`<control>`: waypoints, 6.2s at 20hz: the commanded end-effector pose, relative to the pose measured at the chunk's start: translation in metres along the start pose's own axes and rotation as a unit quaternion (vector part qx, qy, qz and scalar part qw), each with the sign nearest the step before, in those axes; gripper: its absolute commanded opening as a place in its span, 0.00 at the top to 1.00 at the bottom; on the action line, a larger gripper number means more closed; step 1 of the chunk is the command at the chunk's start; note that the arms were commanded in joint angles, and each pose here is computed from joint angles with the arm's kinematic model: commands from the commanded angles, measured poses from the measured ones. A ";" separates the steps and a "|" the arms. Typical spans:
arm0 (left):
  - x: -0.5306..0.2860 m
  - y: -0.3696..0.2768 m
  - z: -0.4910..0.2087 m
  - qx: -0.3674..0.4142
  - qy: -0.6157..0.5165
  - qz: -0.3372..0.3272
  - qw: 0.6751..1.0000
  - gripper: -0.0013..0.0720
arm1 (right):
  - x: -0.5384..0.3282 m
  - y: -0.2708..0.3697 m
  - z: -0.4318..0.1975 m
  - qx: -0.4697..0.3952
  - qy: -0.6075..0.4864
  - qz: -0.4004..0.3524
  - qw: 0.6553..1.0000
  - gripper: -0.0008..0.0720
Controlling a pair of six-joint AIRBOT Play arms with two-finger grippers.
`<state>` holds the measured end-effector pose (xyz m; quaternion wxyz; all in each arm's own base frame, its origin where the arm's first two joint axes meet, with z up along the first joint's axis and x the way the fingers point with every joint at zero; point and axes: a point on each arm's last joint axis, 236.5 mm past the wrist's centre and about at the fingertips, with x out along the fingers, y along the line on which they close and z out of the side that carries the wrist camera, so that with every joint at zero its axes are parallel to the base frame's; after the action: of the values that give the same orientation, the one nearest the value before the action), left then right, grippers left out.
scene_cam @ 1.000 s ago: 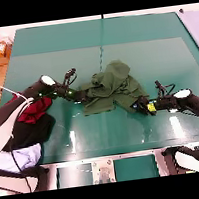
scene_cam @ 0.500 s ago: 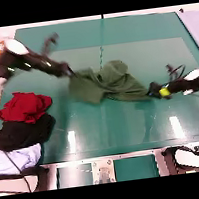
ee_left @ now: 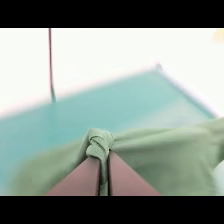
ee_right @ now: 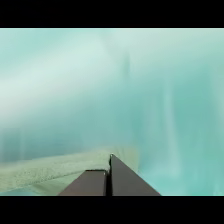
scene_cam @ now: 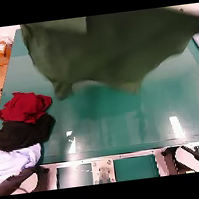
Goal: Fold the shirts.
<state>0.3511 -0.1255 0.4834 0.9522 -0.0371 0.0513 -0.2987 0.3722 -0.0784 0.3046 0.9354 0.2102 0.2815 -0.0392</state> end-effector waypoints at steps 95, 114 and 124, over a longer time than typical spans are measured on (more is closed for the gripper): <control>0.017 0.008 -0.217 -0.120 0.252 0.008 0.960 0.95 | 0.020 -0.006 -0.071 0.176 0.068 0.220 0.957 0.96; 0.049 0.046 -0.150 -0.113 0.170 0.059 0.977 0.95 | 0.006 0.010 0.017 0.078 -0.055 0.136 0.986 0.96; 0.197 0.154 -0.433 -0.302 0.323 0.091 0.892 0.95 | 0.299 -0.105 -0.136 0.197 0.146 0.088 0.966 0.96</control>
<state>0.5185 -0.1298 0.0783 0.8562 -0.1779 0.4421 -0.1995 0.5095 -0.1027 0.0722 0.8457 0.4005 0.3516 0.0280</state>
